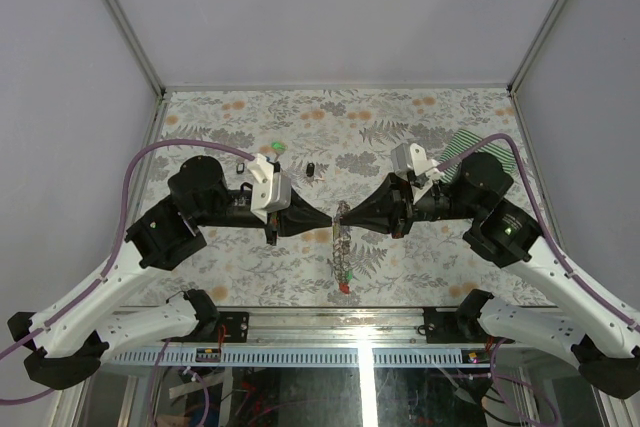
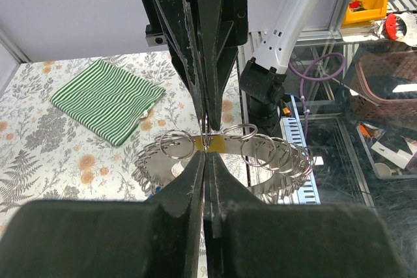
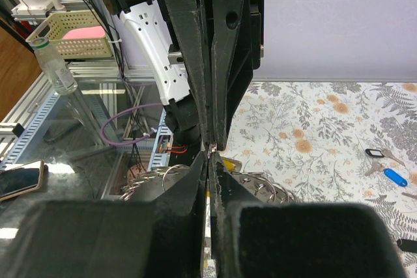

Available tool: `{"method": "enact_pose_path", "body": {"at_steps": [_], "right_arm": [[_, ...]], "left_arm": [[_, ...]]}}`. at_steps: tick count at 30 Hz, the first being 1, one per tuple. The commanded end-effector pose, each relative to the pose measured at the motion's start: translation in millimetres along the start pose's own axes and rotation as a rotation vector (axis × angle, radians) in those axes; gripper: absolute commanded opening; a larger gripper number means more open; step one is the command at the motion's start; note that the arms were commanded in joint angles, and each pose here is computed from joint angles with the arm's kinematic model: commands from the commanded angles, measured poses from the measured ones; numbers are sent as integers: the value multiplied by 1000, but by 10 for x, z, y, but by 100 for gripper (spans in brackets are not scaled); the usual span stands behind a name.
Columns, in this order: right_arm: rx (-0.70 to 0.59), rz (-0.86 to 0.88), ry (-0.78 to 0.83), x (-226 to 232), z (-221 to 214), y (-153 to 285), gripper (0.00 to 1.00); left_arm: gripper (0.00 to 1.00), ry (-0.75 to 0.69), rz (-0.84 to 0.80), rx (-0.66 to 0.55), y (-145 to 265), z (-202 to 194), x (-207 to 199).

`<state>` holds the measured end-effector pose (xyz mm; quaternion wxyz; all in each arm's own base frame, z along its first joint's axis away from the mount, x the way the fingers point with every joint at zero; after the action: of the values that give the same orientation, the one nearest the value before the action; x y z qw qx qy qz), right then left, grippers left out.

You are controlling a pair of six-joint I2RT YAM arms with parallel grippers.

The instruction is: Put the keys on the keyring

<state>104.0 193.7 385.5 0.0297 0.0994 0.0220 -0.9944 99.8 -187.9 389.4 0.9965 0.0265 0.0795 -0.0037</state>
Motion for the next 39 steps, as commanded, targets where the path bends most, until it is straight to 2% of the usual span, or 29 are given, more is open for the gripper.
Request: {"method": "enact_pose_path", "body": {"at_steps": [1,30,35,39], "right_arm": [[-118,-34,103,20,288,58,0],[-350,-230,75,-38,286,59,0],[-344,-200,115,-4,293,78,0],[-333,-187,155,29,301,113,0]], "left_arm": [[0,-36,-5,-43,-4,71,-4],[0,-35,0,-139,-26,126,-7],[15,-25,10,-214,3,174,-45],[20,-5,20,-320,36,205,-82]]}}
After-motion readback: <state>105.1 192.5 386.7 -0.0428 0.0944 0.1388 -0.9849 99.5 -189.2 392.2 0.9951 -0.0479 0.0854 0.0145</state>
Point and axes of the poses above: each gripper's point midway between its finger pads, its own y axis back along the fingers, its own x axis along the line the jaws close on, z = x × y, the point moved 10 cm from there along y, back along the fingers, and after that the axes turned 14 degrees about y, right-handed, at the moved point
